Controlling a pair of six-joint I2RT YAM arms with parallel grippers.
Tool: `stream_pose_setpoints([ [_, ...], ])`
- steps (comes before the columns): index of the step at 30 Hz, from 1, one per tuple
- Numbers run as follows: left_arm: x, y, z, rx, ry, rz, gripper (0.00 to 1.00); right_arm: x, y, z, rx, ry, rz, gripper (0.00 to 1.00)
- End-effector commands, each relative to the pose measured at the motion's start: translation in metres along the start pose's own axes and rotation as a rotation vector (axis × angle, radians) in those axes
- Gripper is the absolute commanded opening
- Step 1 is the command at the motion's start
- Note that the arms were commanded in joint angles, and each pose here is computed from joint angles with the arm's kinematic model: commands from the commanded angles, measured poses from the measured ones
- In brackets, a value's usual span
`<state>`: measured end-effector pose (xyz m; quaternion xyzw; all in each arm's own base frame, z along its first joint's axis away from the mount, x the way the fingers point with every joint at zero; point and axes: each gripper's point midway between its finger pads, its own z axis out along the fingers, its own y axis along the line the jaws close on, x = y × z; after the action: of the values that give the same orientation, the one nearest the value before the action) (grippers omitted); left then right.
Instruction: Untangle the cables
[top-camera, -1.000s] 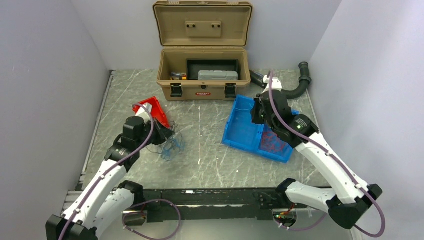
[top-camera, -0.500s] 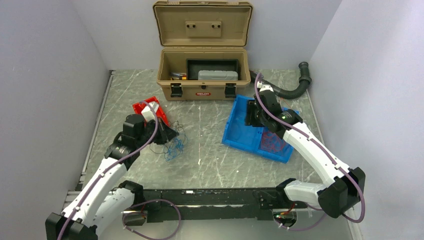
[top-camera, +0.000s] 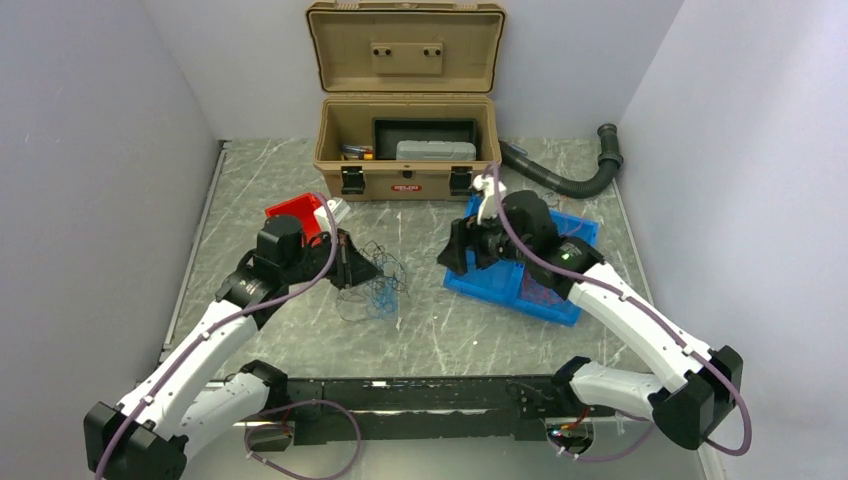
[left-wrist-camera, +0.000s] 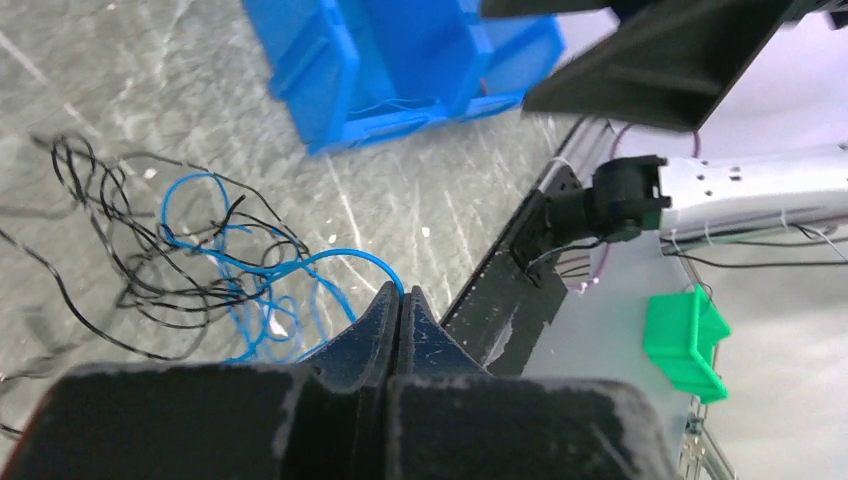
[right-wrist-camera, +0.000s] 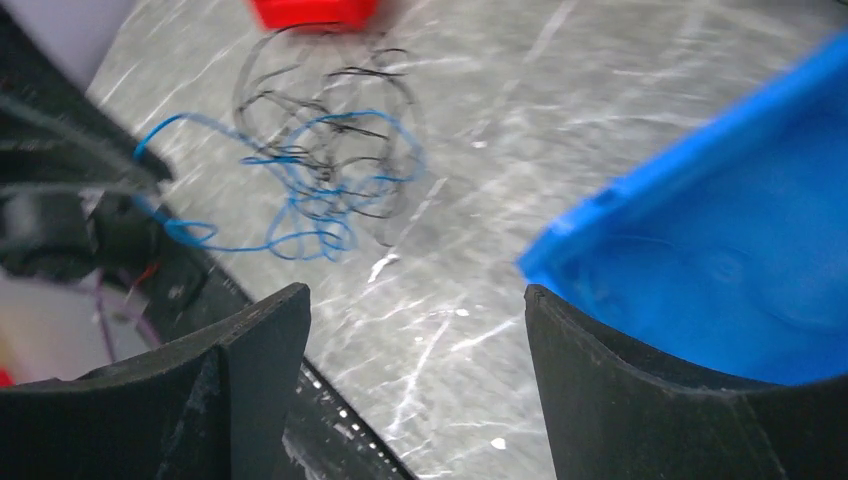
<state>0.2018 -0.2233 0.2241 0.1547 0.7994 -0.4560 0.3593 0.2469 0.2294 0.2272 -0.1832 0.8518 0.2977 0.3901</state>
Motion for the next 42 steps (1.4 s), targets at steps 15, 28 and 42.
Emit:
stream_pose_setpoints([
  [15, -0.027, -0.021, -0.017, -0.029, -0.034, 0.124, 0.99, 0.025, 0.064, 0.022, -0.266, -0.045, -0.147, 0.86],
  [28, 0.005, 0.085, -0.020, -0.558, 0.069, -0.080, 0.92, 0.074, 0.070, 0.064, -0.142, 0.151, -0.122, 0.75],
  [42, 0.040, 0.119, 0.021, -0.537, 0.162, -0.181, 0.82, 0.114, 0.101, 0.114, -0.223, 0.236, 0.051, 0.63],
])
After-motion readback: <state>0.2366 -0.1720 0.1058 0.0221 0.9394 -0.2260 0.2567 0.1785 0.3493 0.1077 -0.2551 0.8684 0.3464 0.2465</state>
